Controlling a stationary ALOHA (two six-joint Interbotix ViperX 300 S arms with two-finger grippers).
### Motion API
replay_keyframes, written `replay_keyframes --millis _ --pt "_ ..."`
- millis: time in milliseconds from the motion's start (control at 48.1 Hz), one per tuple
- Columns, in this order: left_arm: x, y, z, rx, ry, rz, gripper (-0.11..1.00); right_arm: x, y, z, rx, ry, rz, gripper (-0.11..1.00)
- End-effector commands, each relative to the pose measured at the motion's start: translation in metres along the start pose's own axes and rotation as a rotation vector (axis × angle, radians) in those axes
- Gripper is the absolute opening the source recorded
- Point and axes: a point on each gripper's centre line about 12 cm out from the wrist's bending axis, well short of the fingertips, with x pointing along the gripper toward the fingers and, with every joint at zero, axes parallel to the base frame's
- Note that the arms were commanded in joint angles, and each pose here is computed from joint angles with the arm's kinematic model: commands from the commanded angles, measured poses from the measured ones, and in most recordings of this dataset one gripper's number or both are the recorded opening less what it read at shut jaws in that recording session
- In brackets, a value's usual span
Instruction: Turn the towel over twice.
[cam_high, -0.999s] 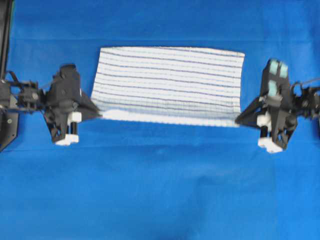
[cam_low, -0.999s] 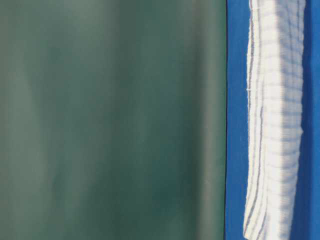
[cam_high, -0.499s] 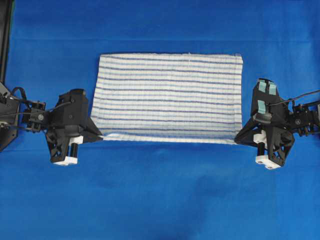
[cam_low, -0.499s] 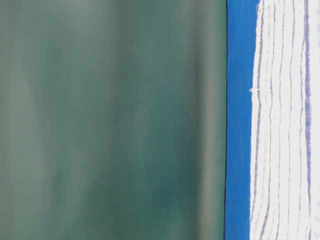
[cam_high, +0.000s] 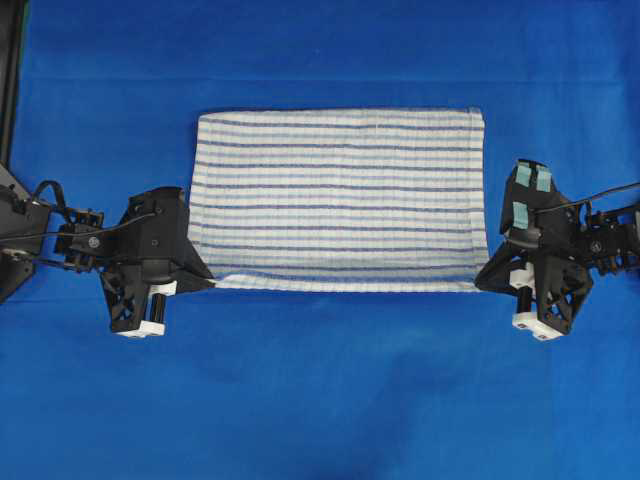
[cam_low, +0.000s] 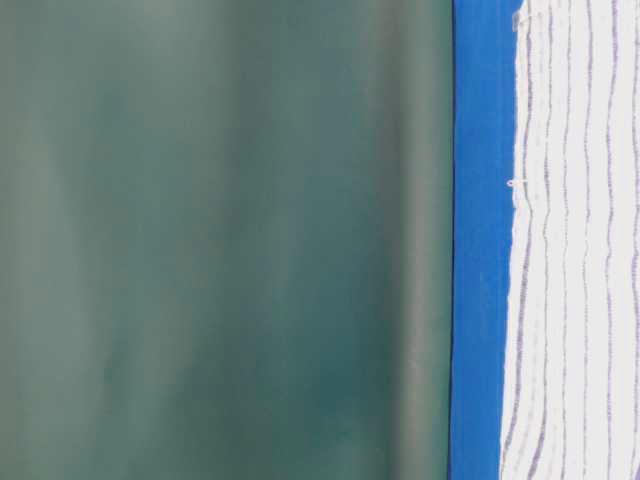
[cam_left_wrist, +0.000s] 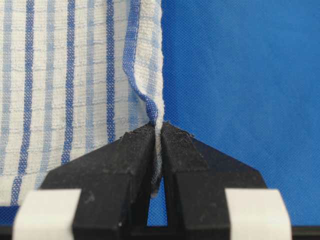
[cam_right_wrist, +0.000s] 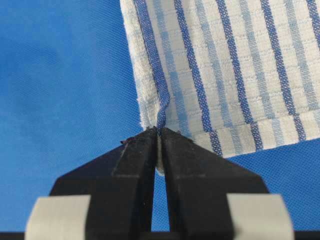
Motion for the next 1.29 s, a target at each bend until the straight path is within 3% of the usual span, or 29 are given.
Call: replay_keyframes --millis 0,333,478,582,645,686,895,1269 --pt "0.000 -0.002 0.009 0.001 -0.021 -0.004 0.01 -0.001 0.005 0.006 -0.005 -0.015 0.012 0.06" --pt "0.000 -0.003 0.011 0.002 -0.025 -0.006 0.05 0.001 0.005 0.009 -0.005 -0.006 0.003 0.06" --pt "0.000 -0.003 0.014 0.003 -0.036 -0.008 0.43 0.000 0.007 0.013 -0.006 -0.014 0.006 0.10" --pt "-0.004 -0.004 0.021 0.016 -0.045 -0.010 0.74 -0.003 0.011 0.020 -0.040 -0.036 0.014 0.39" --pt "-0.008 -0.005 0.025 0.022 -0.047 -0.009 0.83 -0.006 0.012 0.025 -0.066 -0.050 0.014 0.56" --pt "-0.011 -0.003 0.029 0.024 -0.044 -0.004 0.83 -0.009 0.012 0.028 -0.083 -0.059 0.010 0.63" --pt "-0.030 0.014 0.046 0.052 -0.072 0.048 0.80 -0.030 -0.006 0.049 -0.133 -0.118 -0.066 0.57" --pt "-0.079 0.064 0.068 0.108 -0.230 0.229 0.80 -0.076 -0.055 0.079 -0.157 -0.303 -0.230 0.57"
